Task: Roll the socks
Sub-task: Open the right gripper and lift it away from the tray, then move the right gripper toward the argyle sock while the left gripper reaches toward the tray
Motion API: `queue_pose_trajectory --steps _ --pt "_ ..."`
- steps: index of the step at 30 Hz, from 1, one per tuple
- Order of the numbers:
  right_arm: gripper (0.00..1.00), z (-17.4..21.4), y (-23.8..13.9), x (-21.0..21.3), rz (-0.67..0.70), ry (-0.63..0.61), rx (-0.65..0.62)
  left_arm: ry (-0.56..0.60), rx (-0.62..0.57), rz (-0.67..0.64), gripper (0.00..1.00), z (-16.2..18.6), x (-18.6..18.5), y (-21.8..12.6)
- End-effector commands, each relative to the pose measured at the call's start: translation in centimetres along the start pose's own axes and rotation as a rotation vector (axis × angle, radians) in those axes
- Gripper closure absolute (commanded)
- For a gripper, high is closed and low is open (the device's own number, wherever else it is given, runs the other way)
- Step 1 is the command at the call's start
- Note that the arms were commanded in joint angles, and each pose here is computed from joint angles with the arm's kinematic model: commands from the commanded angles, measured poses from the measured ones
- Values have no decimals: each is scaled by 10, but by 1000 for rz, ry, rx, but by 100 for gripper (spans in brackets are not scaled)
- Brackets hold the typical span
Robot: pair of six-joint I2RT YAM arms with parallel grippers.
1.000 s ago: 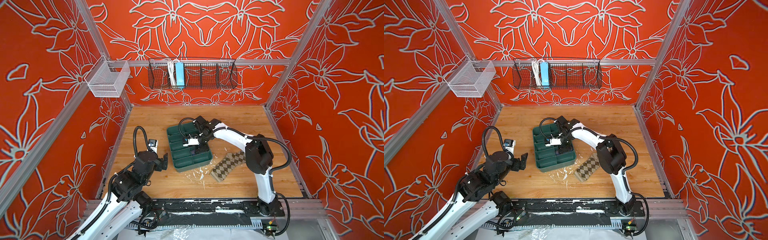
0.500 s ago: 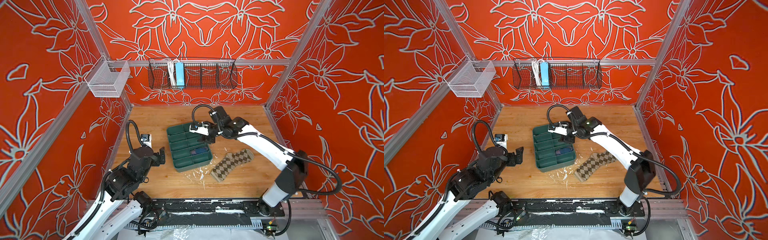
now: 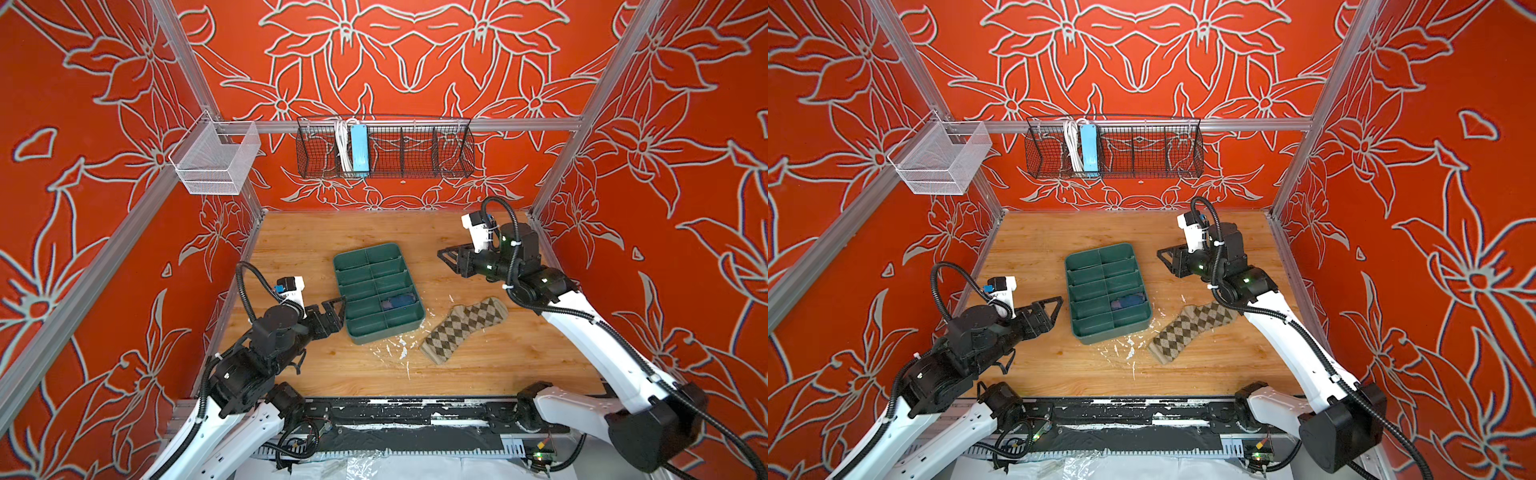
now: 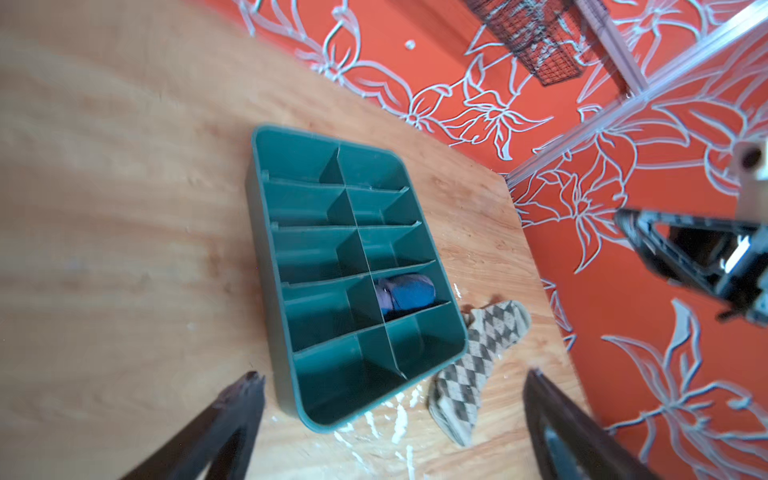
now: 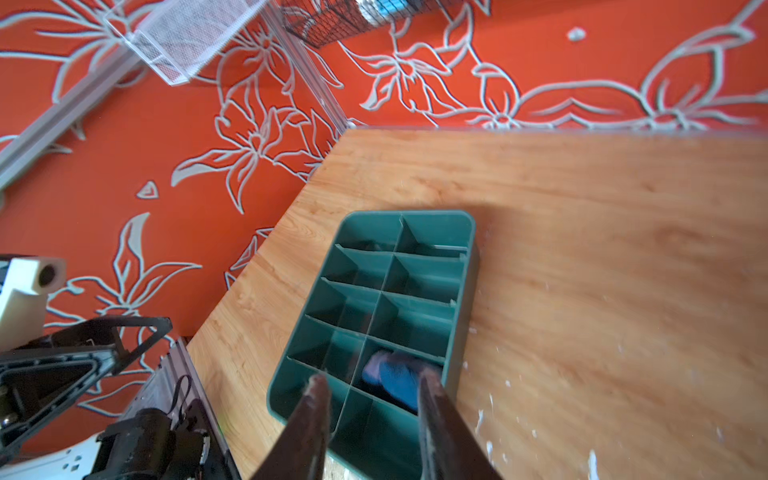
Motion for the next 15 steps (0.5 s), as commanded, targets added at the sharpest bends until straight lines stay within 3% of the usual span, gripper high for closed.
queue_pose_trajectory --steps 1,3,4,6,7,11,15 --pt "59 18 -15 -24 134 120 0 -268 65 -49 9 9 3 7" --pt "55 22 -30 -30 165 219 -53 -332 125 -51 12 17 0 16" --pt "46 24 -38 -32 179 215 -77 -349 153 -46 14 21 -3 21" --pt "6 31 -63 -45 268 251 -173 -391 222 -74 16 30 -5 29" --pt "2 34 -72 -50 286 271 -228 -402 253 -95 17 34 -6 32" --pt "7 55 -97 -64 282 256 -378 -357 345 -196 22 47 -20 46" --pt "2 81 -101 -88 428 240 -285 -253 378 -327 24 49 -45 64"
Point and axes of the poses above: each gripper's point midway between its finger pads, its own y axis out along the fingers, its own x axis along the line the jaws close on, z = x × y, the point moved 3 cm from there along -y, back along the fingers, and after that the axes turned 9 degrees about y, right-handed, at the moved point
